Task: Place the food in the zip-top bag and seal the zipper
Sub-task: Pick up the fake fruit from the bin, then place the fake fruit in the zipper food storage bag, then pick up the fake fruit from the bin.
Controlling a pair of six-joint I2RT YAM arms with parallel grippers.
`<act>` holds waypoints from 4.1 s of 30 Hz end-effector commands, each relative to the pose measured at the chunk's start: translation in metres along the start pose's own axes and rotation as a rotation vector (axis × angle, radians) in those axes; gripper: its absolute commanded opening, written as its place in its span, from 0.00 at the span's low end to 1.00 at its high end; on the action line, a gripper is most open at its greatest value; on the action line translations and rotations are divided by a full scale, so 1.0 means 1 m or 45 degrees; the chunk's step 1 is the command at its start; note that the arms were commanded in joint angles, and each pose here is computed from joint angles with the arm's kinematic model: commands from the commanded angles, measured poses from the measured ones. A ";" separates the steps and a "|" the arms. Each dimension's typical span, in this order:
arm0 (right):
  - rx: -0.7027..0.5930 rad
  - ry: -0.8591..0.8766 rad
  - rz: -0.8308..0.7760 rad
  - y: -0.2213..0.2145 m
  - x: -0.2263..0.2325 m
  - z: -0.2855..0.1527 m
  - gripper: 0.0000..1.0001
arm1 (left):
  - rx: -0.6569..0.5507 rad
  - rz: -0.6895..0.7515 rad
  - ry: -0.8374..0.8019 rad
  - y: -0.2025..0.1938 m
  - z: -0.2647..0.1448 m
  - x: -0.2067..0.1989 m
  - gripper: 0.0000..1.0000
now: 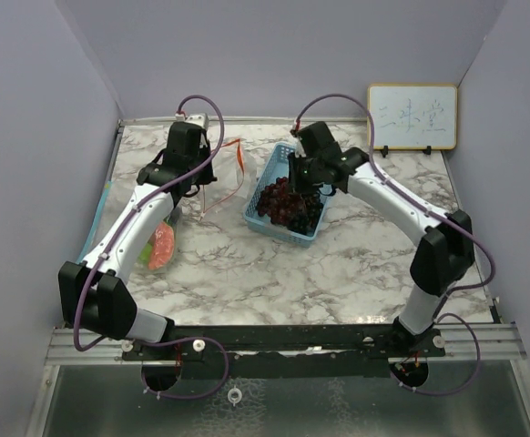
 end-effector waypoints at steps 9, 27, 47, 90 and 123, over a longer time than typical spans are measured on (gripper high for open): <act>-0.587 0.571 -0.091 0.103 0.063 -0.115 0.02 | 0.039 -0.035 -0.101 -0.007 0.006 -0.017 0.00; -0.803 1.067 0.034 0.150 0.103 -0.143 0.02 | 0.043 -0.048 -0.112 -0.010 0.012 -0.018 0.00; -0.641 0.435 0.138 0.094 0.056 -0.062 0.02 | 0.026 -0.288 -0.341 0.023 -0.020 -0.046 0.00; 0.104 -0.230 -0.035 0.013 -0.022 0.088 0.74 | -0.004 -0.162 -0.095 0.013 -0.014 -0.013 0.00; -0.529 0.486 -0.065 0.091 0.045 -0.087 0.02 | 0.053 -0.173 -0.091 0.003 -0.004 -0.008 0.00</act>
Point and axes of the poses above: each gripper's point midway between its finger pads, its own z axis out along the fingers, its own x axis along the line the jaws close on, y = z × x, the point moved 8 cm from there along -z, back along the fingers, and after that the axes turned 7 degrees about -z, right-handed, at the moved point
